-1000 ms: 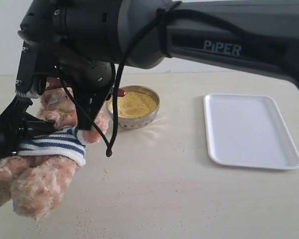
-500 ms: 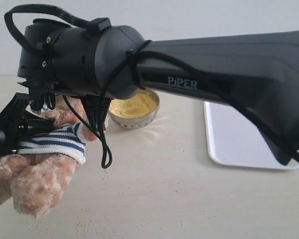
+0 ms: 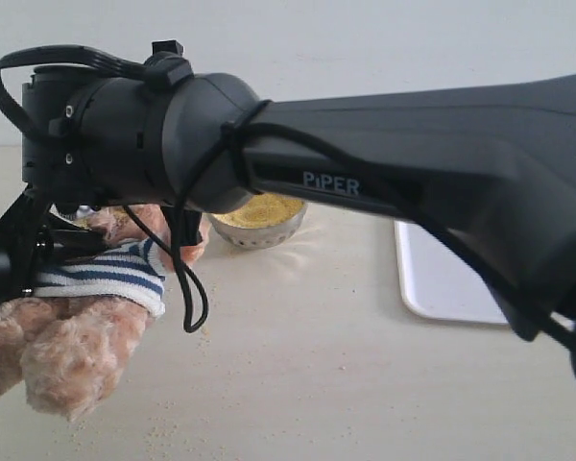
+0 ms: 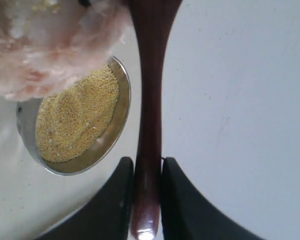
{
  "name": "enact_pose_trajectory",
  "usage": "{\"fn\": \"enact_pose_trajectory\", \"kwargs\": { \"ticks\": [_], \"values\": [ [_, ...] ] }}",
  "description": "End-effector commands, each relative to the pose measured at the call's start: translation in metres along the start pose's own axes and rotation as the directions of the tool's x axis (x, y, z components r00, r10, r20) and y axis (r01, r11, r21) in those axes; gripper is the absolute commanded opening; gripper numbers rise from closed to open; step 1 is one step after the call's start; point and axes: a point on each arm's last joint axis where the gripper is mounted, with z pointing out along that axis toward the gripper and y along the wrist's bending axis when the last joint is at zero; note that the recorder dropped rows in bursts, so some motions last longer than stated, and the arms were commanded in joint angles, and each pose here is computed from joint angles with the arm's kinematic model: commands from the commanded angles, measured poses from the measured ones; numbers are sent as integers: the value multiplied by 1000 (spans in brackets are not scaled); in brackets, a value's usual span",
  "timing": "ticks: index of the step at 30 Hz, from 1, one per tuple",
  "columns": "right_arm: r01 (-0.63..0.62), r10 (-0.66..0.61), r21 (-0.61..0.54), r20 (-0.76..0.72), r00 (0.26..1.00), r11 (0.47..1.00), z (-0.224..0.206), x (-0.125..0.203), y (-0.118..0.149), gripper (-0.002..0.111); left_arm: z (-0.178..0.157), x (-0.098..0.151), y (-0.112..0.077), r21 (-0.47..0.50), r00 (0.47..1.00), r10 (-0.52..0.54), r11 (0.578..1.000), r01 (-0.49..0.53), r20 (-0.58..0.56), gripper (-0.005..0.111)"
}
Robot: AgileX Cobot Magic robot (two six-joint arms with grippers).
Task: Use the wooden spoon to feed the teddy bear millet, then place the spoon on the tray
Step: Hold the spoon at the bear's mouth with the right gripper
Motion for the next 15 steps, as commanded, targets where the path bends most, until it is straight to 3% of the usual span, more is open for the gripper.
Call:
{"fn": "enact_pose_trajectory", "kwargs": {
  "ticks": [1, 15],
  "values": [
    [-7, 7, 16, -18, 1000, 1000, -3, 1, -2, 0, -1, -1, -5, 34, 1000, -10, 999, 10, 0, 5],
    [-9, 12, 39, -79, 997, 999, -12, 1, 1, 0, -1, -2, -7, 38, 1000, -6, 999, 6, 3, 5]
  ]
}}
